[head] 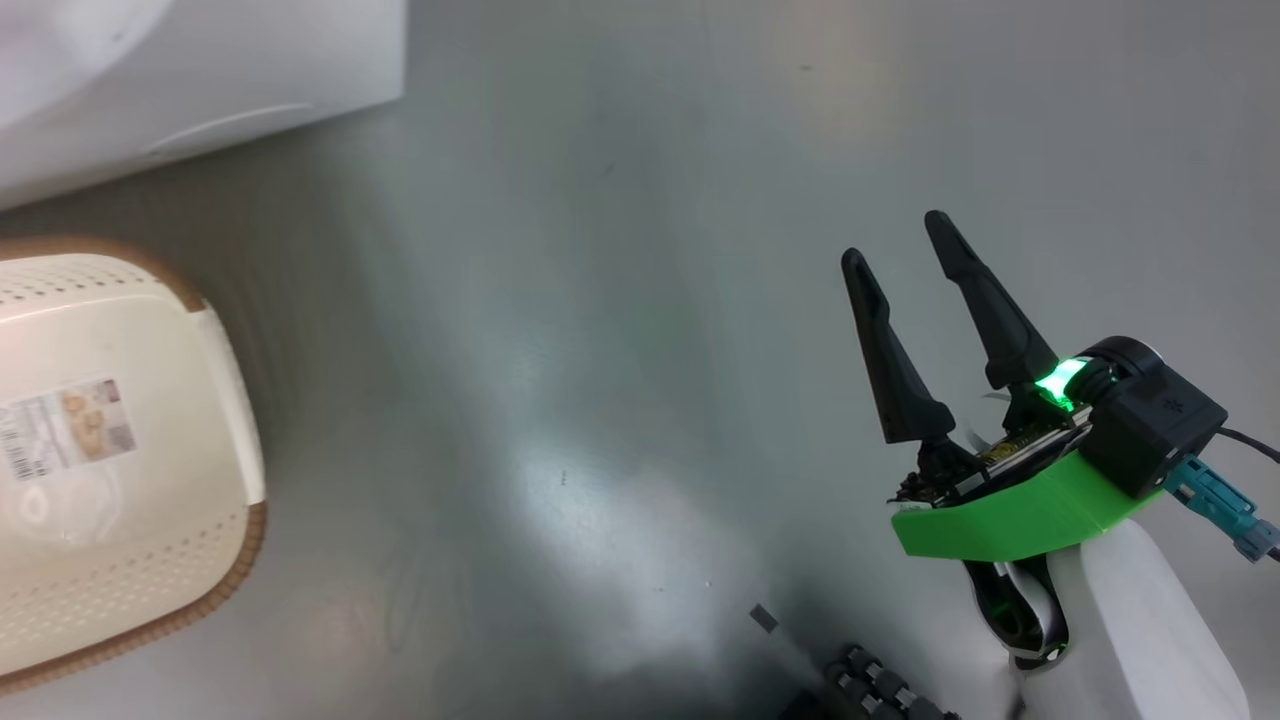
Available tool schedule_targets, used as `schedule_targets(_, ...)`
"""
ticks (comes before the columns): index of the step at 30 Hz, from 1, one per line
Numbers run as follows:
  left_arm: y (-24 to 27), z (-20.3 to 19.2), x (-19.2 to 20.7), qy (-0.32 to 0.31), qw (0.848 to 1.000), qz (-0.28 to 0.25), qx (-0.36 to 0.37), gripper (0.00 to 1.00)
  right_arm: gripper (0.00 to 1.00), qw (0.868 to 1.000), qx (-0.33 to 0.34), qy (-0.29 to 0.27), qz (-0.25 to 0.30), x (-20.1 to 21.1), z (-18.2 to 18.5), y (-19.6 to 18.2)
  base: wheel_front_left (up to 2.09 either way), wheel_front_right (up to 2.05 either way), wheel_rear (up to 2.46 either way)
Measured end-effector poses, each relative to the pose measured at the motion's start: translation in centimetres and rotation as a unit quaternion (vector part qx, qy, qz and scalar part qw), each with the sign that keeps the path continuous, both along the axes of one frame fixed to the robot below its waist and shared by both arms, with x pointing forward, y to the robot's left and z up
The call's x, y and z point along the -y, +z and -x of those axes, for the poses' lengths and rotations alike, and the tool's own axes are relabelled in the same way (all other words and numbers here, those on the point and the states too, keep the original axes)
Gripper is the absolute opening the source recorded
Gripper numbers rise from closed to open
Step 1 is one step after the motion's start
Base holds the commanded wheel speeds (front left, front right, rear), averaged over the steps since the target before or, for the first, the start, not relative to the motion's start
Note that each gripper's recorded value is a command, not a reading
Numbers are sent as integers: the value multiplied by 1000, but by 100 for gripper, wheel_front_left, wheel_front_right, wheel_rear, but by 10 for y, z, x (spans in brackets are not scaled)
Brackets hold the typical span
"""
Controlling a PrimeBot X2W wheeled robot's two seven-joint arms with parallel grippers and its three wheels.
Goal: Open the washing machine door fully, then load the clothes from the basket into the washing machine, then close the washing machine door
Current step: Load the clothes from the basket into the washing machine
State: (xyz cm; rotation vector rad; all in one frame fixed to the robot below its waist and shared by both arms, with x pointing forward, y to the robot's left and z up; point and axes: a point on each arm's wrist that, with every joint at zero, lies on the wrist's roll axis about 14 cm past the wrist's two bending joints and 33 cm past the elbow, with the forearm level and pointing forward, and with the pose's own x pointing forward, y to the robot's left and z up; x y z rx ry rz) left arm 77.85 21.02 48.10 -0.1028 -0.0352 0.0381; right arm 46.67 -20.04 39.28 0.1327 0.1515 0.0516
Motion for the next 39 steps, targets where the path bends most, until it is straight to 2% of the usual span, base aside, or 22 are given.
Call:
schedule_targets(7, 37, -9, -7, 34, 991, -35, 123, 0, 100, 1000, -16, -7, 2, 5, 3, -11, 0, 0, 0)
schedule_targets(9, 30, -10, -4, 29, 991, -53, 118, 0, 100, 1000, -18, -9, -3, 6, 2, -13, 0, 0, 0)
schedule_targets(15, -18, -9, -1, 3, 998, -41, 37, 0, 100, 1000, -16, -3, -8, 1, -3, -16, 0, 0, 0)
schedule_targets(16, -24, -8, -2, 2, 999, -40, 25, 6, 100, 1000, -17, -2, -10, 0, -3, -17, 0, 0, 0)
schedule_targets(19, -33, -6, -4, 4, 999, -35, 8, 100, 100, 1000, -16, 1, -12, -2, -5, -18, 0, 0, 0)
schedule_targets(30, -55, 17, 2, -4, 999, -12, -39, 100, 100, 1000, 1, 11, -16, -7, -12, -9, 0, 0, 0)
schedule_targets(35, -62, 38, 2, 3, 999, 19, -51, 100, 100, 1000, 17, 14, -14, -8, -15, 3, 0, 0, 0)
schedule_targets(39, -66, 60, -3, 11, 998, 23, -53, 100, 100, 999, 34, 18, -19, -12, -18, 15, 0, 0, 0)
